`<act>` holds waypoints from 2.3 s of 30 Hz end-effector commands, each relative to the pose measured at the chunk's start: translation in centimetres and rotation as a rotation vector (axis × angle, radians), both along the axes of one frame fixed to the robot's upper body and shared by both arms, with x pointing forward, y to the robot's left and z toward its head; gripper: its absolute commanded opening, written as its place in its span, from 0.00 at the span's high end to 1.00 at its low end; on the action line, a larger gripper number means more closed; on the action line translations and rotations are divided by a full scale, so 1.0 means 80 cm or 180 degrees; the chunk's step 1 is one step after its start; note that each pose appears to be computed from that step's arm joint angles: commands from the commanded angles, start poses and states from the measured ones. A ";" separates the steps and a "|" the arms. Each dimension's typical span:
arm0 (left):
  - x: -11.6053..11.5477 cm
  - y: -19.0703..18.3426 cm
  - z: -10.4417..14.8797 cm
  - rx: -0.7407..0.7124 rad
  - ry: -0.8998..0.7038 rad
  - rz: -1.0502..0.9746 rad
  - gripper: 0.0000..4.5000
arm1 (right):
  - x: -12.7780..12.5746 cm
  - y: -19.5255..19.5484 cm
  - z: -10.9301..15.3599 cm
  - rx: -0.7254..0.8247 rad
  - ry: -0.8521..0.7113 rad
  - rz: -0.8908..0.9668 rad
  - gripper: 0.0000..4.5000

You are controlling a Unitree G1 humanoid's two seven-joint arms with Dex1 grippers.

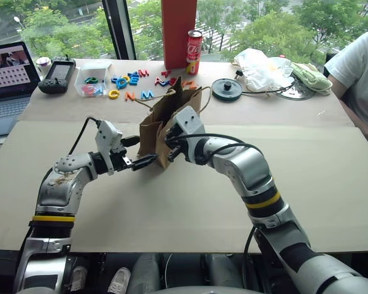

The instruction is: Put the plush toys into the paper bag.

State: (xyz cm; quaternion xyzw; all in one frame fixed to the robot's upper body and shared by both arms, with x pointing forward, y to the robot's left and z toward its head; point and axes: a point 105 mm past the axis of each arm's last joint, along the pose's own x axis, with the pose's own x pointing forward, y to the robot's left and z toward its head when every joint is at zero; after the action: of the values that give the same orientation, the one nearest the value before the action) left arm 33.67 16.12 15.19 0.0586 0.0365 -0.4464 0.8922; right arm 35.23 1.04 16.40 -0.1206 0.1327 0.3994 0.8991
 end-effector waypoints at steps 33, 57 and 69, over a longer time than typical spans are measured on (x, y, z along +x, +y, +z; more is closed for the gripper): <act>0.032 -0.028 0.008 -0.0026 -0.0550 0.0424 0.51 | 0.003 0.010 0.029 0.0100 -0.0217 0.0048 1.00; 0.029 -0.027 0.011 -0.0238 -0.0596 0.0416 0.96 | 0.002 -0.029 0.028 0.0085 -0.0297 -0.0107 1.00; 0.015 -0.026 0.034 -0.0260 -0.0786 0.0109 0.96 | -0.019 -0.179 0.071 0.0512 -0.0501 -0.0277 1.00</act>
State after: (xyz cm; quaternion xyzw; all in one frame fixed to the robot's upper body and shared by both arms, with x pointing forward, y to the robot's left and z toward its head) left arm 35.54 13.91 14.91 0.0634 -0.0353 -0.4048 0.9115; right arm 33.89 -11.02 19.87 -0.0838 0.0748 0.3686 0.9228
